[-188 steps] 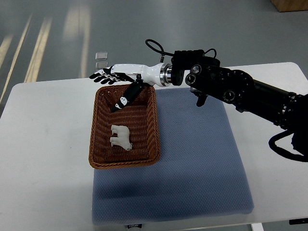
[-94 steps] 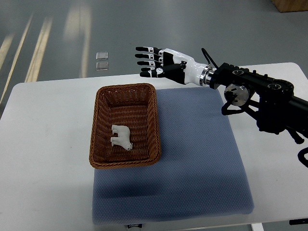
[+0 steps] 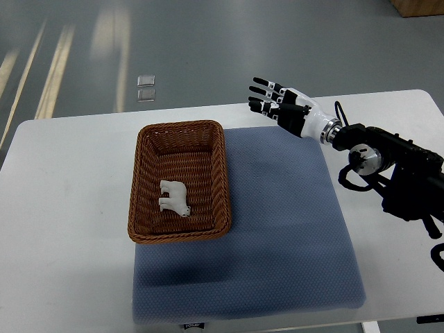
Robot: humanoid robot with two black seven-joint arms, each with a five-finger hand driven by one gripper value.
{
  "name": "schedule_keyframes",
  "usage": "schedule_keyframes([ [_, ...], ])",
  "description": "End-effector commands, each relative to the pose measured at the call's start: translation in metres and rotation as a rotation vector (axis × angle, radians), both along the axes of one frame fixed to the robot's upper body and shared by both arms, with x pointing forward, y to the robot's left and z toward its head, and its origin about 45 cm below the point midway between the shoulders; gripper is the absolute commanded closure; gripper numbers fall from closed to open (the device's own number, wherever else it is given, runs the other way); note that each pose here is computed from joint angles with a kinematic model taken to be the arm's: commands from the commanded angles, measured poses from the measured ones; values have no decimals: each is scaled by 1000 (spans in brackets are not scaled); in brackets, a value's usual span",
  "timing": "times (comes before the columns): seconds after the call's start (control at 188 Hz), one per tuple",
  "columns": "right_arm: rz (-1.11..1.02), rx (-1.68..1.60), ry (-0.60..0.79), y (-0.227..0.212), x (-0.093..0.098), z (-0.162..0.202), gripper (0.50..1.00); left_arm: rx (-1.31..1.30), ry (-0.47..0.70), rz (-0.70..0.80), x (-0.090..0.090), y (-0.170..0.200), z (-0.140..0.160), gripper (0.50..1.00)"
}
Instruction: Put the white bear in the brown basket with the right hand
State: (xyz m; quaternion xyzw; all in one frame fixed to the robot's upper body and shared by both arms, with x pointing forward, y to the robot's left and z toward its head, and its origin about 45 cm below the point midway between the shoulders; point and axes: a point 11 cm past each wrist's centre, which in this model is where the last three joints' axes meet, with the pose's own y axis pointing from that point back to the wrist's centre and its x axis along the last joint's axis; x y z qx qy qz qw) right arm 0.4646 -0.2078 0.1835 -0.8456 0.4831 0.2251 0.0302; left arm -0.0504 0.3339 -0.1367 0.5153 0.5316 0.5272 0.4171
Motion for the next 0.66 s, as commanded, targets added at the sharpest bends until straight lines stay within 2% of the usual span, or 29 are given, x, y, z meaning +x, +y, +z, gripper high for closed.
schedule_keyframes([
  [0.0, -33, -18, 44, -9, 1, -7, 587, 0, 0, 0, 0, 0, 0, 500],
  [0.138, -72, -31, 86, -17, 2, -13, 587, 0, 0, 0, 0, 0, 0, 500],
  [0.658, -84, -15, 73, -23, 2, -11, 574, 0, 0, 0, 0, 0, 0, 500],
])
